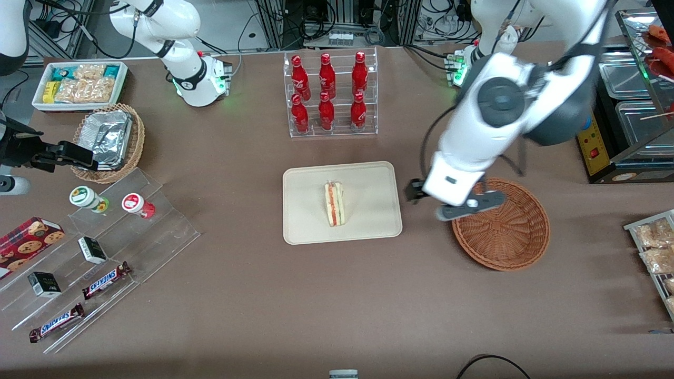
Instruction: Place sandwich from basket to tray
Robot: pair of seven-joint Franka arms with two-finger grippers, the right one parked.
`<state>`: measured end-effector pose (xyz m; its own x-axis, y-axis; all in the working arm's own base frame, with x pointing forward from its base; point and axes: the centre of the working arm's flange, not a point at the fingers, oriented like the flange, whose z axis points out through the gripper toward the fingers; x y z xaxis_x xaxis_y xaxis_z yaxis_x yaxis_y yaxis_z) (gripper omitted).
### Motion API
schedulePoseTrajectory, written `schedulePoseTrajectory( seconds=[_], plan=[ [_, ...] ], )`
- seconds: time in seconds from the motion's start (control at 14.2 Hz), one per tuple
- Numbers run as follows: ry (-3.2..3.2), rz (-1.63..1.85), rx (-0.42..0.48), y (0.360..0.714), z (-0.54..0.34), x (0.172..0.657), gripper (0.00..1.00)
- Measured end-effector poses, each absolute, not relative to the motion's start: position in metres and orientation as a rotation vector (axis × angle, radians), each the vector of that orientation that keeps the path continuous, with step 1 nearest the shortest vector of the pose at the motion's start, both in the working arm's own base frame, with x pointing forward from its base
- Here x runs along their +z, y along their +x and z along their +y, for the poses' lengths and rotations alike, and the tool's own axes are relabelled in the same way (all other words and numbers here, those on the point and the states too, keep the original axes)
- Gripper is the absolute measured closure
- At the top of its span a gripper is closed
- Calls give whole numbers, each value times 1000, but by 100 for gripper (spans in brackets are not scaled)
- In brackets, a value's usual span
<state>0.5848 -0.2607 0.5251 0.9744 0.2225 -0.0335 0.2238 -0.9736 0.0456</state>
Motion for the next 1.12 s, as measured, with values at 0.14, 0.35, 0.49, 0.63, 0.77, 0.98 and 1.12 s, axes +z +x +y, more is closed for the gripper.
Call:
schedulePoseTrajectory(
  seconds=[0.14, 0.35, 0.49, 0.63, 0.77, 0.98, 1.12],
  plan=[
    [3076, 261, -93, 585, -211, 547, 0],
    [3095, 181, -117, 582, -156, 569, 0],
    [3106, 113, -121, 578, -124, 577, 0],
    [3118, 56, -115, 571, -97, 583, 0],
    [3130, 39, -113, 562, -75, 591, 0],
    [3140, -1, -137, 546, -53, 607, 0],
    [3141, -4, -134, 538, -45, 615, 0]
  ],
)
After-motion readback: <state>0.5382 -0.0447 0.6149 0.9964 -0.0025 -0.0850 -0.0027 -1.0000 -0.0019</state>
